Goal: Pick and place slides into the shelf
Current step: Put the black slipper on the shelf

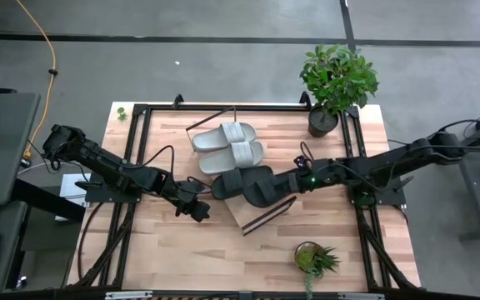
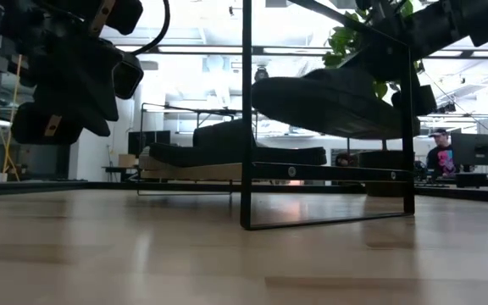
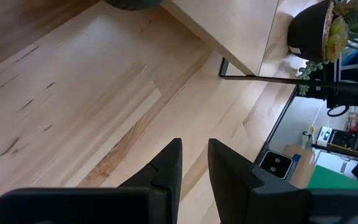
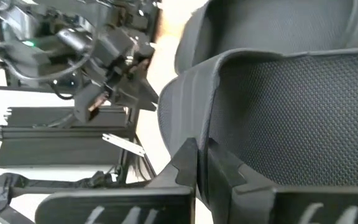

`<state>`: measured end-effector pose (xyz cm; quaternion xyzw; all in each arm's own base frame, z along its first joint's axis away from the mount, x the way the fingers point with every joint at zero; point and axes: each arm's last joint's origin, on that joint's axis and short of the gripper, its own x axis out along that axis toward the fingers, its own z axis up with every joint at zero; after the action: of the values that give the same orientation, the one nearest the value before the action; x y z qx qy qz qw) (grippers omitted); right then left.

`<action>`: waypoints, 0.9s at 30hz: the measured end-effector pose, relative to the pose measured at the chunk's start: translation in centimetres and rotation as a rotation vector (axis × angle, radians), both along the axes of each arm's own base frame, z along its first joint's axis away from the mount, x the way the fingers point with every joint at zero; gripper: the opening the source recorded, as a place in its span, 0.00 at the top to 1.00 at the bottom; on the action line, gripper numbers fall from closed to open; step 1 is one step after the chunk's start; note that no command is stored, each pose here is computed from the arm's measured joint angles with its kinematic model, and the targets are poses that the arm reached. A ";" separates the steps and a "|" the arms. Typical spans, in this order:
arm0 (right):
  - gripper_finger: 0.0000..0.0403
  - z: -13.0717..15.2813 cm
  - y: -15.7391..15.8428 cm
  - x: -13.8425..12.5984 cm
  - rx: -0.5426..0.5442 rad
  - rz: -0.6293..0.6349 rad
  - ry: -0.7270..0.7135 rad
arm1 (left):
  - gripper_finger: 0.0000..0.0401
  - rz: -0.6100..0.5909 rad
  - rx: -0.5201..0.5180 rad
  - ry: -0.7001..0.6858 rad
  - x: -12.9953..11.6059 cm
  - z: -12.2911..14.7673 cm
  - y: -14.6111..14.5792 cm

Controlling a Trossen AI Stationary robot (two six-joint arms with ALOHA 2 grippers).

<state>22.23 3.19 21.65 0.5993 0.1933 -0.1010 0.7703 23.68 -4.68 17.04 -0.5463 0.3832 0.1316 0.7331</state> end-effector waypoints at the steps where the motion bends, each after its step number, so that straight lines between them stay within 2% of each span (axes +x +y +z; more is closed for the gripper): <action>1: 1.00 -0.1 0.0 0.1 0.005 0.005 0.008 | 0.83 -0.002 0.002 -0.001 0.0 0.0 0.0; 27: 1.00 -2.0 0.3 1.0 0.028 0.030 0.099 | 0.83 -0.007 0.007 -0.002 0.0 0.0 0.0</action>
<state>23.20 3.47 19.64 0.6012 0.2415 -0.1164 0.7528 23.67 -4.69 17.04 -0.5425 0.3841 0.1297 0.7357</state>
